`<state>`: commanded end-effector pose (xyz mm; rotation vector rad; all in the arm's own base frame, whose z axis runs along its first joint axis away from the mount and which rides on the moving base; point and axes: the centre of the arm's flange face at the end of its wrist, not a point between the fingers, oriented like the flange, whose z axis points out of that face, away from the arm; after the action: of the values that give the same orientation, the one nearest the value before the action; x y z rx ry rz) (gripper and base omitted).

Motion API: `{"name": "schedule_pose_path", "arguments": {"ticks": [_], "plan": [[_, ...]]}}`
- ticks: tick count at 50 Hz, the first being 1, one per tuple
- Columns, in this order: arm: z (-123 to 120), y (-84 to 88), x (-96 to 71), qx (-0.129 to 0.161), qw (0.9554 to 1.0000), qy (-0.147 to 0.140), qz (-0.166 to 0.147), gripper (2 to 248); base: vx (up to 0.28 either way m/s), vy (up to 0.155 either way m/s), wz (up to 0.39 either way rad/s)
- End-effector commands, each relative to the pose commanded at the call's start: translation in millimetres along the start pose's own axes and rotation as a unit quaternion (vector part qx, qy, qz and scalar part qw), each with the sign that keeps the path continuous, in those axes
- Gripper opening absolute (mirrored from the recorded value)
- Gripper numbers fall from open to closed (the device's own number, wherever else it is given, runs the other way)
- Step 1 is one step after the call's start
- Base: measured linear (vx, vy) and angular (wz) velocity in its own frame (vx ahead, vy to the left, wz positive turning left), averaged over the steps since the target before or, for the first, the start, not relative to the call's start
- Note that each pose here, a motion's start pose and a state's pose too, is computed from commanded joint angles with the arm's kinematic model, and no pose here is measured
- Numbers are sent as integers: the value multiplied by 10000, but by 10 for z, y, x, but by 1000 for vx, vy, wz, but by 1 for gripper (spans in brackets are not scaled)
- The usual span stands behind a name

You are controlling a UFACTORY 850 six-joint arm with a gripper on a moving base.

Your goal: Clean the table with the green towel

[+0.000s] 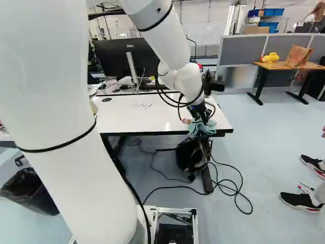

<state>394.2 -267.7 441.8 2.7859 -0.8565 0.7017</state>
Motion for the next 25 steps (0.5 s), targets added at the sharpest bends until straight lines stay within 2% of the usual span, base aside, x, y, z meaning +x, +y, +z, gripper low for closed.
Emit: {"name": "schedule_pose_path", "arguments": {"ticks": [6, 25], "plan": [[78, -3, -4, 1, 10000, -71, -3, 53, 0, 0, 0], [89, -12, 16, 6, 10000, -67, -11, 53, 0, 0, 0]]}}
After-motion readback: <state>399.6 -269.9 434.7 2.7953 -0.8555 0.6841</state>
